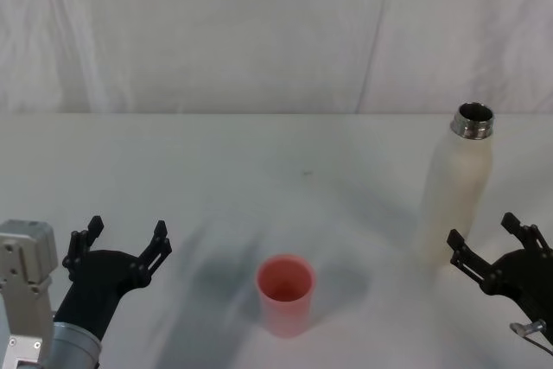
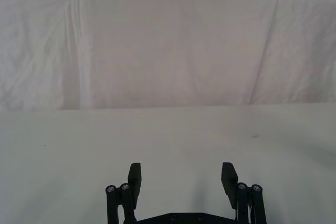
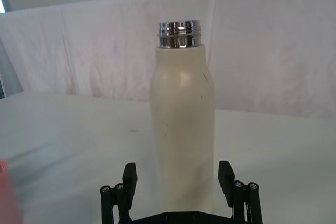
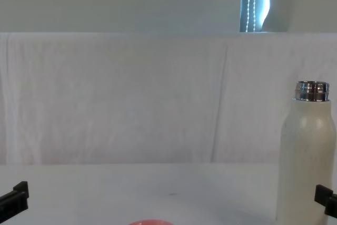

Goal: Grasp the thermos with one hand and pour water into the cup lid.

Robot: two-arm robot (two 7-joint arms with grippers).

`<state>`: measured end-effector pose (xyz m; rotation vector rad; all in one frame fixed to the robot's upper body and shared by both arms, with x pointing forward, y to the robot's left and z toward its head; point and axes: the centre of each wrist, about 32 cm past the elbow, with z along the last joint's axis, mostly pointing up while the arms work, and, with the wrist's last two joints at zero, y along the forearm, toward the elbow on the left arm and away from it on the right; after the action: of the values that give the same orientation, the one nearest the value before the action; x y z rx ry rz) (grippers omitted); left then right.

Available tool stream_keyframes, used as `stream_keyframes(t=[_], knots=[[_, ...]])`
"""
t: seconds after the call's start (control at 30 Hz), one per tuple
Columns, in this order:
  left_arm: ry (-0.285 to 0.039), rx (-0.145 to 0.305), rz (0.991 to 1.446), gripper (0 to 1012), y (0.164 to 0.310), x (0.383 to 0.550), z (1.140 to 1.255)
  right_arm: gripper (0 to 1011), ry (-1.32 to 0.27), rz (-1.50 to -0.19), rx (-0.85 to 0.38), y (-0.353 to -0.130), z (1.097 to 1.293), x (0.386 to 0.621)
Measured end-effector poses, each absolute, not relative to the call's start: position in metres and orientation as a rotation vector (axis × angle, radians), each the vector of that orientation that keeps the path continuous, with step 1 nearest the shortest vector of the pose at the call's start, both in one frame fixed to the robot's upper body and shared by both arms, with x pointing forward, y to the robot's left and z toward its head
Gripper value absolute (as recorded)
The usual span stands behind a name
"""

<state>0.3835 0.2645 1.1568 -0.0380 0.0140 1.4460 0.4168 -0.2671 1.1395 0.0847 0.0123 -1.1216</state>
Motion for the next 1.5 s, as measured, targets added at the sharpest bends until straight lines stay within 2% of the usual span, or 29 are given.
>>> stream_keyframes(t=[0.47,0.97,1.5], knots=[[0.014,-0.038,1.446,1001,0.265,0.384,1.157,1001,0.018,-1.136,0.097,-0.255,1.135,0.402],[0.014,-0.038,1.446,1001,0.265,0.384,1.157,1001,0.032,-1.085,0.119,-0.243,1.14,0.405],[0.014,-0.038,1.446,1001,0.265,0.384,1.157,1001,0.039,-1.068,0.121,-0.242,1.141,0.405]])
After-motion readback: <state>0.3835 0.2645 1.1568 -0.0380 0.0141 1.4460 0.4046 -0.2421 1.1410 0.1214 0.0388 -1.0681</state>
